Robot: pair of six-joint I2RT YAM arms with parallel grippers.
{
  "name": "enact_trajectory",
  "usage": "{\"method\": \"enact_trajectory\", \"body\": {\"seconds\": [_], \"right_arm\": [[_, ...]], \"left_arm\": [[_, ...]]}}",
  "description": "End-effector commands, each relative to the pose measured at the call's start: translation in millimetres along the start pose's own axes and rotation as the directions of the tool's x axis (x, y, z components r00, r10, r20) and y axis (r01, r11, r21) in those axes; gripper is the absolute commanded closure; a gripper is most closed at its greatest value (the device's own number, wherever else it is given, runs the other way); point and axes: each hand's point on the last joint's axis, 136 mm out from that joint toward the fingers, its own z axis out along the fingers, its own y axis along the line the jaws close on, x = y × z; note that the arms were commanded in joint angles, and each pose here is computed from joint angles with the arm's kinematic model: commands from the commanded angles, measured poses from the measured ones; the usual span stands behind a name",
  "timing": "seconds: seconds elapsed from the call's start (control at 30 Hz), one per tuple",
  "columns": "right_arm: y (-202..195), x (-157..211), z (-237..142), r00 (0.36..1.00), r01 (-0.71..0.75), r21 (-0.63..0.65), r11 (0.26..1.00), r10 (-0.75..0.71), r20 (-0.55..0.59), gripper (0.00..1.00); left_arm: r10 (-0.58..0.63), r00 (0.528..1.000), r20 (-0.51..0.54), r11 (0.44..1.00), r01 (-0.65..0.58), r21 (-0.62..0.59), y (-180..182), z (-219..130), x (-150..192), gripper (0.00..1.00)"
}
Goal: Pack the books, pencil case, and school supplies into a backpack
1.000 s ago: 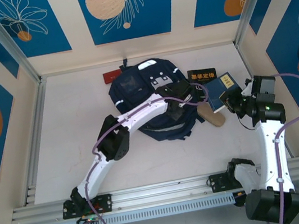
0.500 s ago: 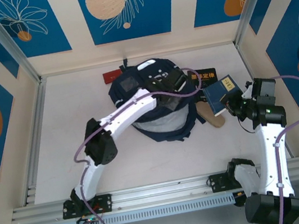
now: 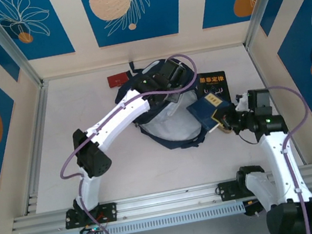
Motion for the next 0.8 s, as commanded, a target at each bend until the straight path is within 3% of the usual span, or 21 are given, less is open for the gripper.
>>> {"method": "enact_trajectory", "body": {"seconds": [0.0,0.13,0.43,0.77], "right_arm": [[41,9,15,0.995,0.066,-0.167,0.984,-0.077,-0.064,0.95],[56,13,44,0.986,0.131,-0.171,0.977,-0.146,-0.082,0.94],[53,-24,116,0.996,0.079,-0.093,0.993,-0.076,0.035,0.94],[64,-27,194,0.995,0.074,-0.048,0.996,-0.077,-0.067,0.88]], "left_arm": [[-0.124,0.976,0.181,0.992,0.116,0.054,15,-54,-52,1.00],[-0.140,0.974,0.177,0.988,0.124,0.097,16,-69,-53,1.00],[-0.216,0.958,0.189,0.968,0.184,0.170,23,-92,-61,1.00],[-0.245,0.955,0.168,0.961,0.217,0.172,36,-96,-58,1.00]]}}
